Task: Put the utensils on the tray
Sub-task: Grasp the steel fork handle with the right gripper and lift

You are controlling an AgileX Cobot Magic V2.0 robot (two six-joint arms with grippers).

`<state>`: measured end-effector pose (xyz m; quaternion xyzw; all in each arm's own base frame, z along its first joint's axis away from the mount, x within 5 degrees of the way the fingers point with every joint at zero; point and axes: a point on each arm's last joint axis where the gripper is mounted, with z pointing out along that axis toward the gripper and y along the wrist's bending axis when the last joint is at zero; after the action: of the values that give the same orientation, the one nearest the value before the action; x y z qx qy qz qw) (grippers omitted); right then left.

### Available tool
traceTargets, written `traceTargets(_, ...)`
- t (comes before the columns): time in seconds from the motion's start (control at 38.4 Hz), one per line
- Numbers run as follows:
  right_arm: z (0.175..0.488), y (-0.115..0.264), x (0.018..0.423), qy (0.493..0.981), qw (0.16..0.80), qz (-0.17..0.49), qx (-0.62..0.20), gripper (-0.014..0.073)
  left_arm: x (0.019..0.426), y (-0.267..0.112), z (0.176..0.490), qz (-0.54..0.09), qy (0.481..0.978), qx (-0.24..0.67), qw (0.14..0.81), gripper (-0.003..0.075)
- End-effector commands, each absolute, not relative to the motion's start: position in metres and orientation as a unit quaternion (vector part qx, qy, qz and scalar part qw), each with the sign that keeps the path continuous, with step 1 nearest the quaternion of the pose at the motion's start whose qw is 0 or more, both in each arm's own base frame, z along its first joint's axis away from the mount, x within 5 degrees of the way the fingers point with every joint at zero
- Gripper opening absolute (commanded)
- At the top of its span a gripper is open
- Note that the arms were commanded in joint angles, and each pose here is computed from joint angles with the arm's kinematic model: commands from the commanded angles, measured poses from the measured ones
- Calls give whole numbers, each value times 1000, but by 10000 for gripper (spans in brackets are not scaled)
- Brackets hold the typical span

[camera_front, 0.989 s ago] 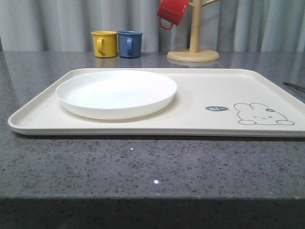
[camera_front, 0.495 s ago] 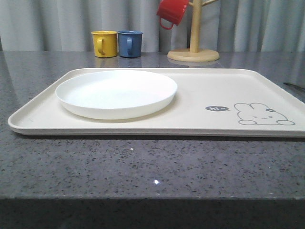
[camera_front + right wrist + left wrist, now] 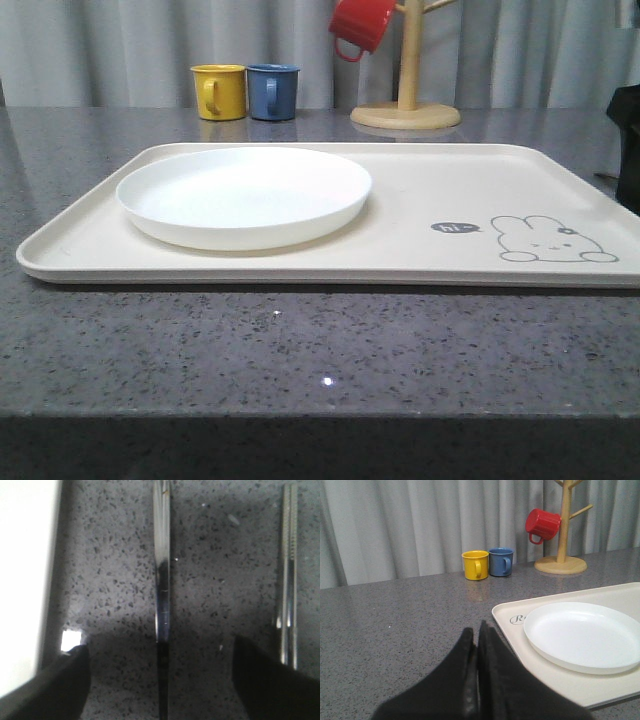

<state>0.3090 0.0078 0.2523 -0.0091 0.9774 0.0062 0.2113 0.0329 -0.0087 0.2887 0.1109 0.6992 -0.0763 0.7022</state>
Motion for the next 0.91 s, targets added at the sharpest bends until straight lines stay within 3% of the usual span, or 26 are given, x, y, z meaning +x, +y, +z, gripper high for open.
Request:
traceTargets(0.0,272,7,314,965,261,1,-18,482,32,-9,304,-87,665,101,735,-18)
traceTargets(0.13,268,7,316,967,255,1,-18,375,32,-9,304,-87,665,101,735,-18)
traceTargets(0.34,263,7,316,971,237,1,-18,276,32,-9,304,-87,665,101,735,-18)
traceTargets(0.57,266,7,315,971,237,1,-18,-43,32,-9,304,-87,665,101,735,-18)
traceTargets(0.76,296,7,313,968,251,1,-18,-53,32,-9,304,-87,665,101,735,-18)
traceTargets(0.89,323,10,307,963,267,11,9,-15,32,-9,304,-87,665,101,735,-18)
